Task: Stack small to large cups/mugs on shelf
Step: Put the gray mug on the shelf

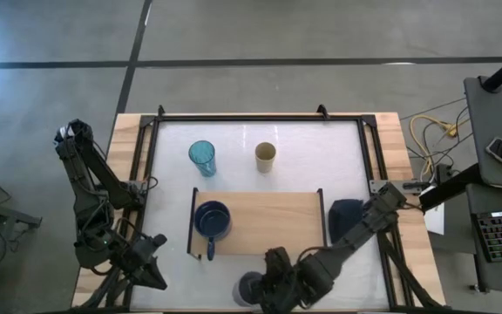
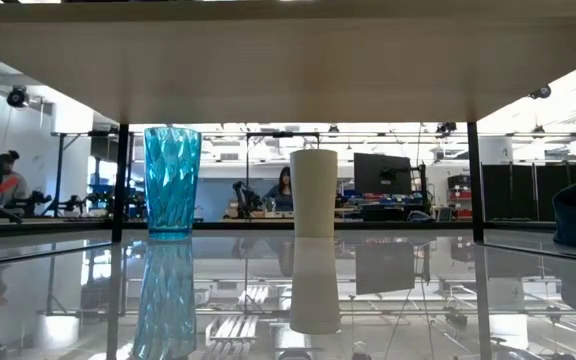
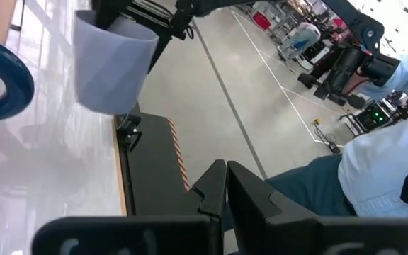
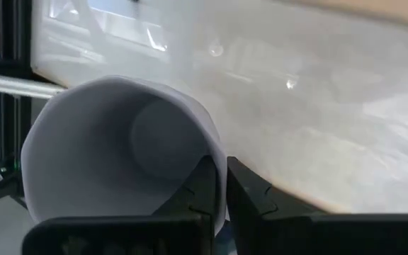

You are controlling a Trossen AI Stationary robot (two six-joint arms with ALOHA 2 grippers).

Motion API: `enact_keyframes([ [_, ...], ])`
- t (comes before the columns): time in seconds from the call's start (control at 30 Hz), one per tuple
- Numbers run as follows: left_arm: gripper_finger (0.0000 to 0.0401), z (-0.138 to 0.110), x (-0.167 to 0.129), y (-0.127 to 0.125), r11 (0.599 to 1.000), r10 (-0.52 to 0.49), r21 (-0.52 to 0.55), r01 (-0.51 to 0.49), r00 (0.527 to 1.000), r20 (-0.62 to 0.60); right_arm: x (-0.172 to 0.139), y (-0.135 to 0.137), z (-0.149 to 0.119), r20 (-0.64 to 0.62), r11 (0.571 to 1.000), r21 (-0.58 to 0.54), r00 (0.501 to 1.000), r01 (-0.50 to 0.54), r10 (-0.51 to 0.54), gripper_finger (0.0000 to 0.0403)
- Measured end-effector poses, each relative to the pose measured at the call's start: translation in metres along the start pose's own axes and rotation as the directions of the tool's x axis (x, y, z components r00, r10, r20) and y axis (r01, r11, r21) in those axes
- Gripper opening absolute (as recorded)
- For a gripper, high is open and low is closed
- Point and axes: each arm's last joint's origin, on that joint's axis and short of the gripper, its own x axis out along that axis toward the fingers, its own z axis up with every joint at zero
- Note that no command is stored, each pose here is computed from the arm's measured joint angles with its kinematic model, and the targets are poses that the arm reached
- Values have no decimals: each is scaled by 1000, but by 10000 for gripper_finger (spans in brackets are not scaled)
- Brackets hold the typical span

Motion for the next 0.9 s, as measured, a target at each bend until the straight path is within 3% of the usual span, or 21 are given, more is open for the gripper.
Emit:
enact_keyframes([
  [0.4, 0, -1, 0, 2, 1000, 21, 13, -21, 1000, -6, -14, -7, -15, 8, 996, 86, 1000, -16, 16, 12],
  [0.7, 0, -1, 0, 2, 1000, 20, 8, -20, 1000, -6, -43, -5, -2, 143, 986, 102, 983, -133, 118, 12],
  [0.9, 0, -1, 0, 2, 1000, 19, 5, -19, 1000, -5, -55, -10, 6, 188, 989, 84, 977, -118, 100, 12],
])
